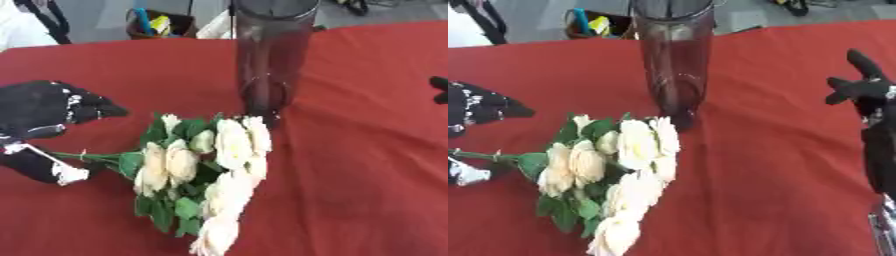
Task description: Arrange flowers into the vase.
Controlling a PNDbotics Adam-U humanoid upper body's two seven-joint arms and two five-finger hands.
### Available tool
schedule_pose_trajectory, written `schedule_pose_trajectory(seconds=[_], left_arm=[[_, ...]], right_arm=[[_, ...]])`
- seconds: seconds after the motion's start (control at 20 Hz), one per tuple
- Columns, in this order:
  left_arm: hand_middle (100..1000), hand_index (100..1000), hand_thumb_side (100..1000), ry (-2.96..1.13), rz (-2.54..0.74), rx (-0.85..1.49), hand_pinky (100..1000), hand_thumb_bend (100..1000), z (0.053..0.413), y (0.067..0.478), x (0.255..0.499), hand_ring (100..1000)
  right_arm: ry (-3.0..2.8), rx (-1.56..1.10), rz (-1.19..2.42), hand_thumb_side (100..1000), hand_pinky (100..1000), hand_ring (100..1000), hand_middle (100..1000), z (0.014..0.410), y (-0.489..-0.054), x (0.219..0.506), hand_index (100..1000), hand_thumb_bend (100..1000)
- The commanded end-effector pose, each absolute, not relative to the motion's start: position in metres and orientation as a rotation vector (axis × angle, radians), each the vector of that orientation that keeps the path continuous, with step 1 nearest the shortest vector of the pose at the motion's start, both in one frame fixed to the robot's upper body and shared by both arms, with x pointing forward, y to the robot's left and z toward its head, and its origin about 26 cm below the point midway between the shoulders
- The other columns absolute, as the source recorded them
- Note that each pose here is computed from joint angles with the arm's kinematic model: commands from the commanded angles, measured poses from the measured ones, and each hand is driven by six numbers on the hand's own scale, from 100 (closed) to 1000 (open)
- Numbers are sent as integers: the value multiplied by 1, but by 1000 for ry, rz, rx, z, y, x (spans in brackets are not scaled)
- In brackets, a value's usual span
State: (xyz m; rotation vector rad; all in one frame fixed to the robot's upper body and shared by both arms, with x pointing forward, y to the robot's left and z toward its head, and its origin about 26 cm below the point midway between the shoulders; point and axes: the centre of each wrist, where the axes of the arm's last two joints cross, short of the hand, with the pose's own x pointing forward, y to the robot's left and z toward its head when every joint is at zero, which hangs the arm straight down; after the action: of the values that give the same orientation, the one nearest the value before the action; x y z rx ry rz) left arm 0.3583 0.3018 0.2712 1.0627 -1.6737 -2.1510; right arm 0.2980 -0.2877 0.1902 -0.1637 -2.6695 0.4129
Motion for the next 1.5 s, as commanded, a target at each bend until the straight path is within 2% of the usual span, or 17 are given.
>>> schedule_pose_trajectory(seconds=[0.05,0.25,0.7,0.85,1.1,1.2,1.3,1.5], left_arm=[[795,1000,743,-1636,-2167,1050,591,297,275,305,359,727],[776,966,735,-1620,-2155,995,558,285,268,303,363,682],[756,965,749,-1587,-2128,945,534,287,257,306,373,663],[708,926,752,-1609,-2082,936,471,262,253,306,377,601],[675,900,758,-1622,-2045,917,438,263,246,305,384,566],[627,872,762,-1617,-2042,911,394,261,243,305,386,512],[612,862,762,-1611,-2041,907,375,253,241,306,387,495],[633,869,779,-1607,-2035,879,407,250,235,306,389,521]], right_arm=[[-2692,-174,431,945,847,996,535,196,-287,295,697,100],[-2694,-169,431,944,847,995,534,196,-286,295,697,100],[-2688,-163,439,944,849,999,532,196,-285,296,694,100],[-2689,-159,442,944,849,998,531,196,-284,296,691,100],[-2693,-161,441,944,849,998,531,196,-284,296,689,100],[-2691,-164,441,943,850,1000,529,195,-284,296,687,100],[-2690,-167,442,943,851,1000,529,195,-284,296,687,100],[-2688,-172,441,942,852,1000,526,195,-284,296,685,100]])
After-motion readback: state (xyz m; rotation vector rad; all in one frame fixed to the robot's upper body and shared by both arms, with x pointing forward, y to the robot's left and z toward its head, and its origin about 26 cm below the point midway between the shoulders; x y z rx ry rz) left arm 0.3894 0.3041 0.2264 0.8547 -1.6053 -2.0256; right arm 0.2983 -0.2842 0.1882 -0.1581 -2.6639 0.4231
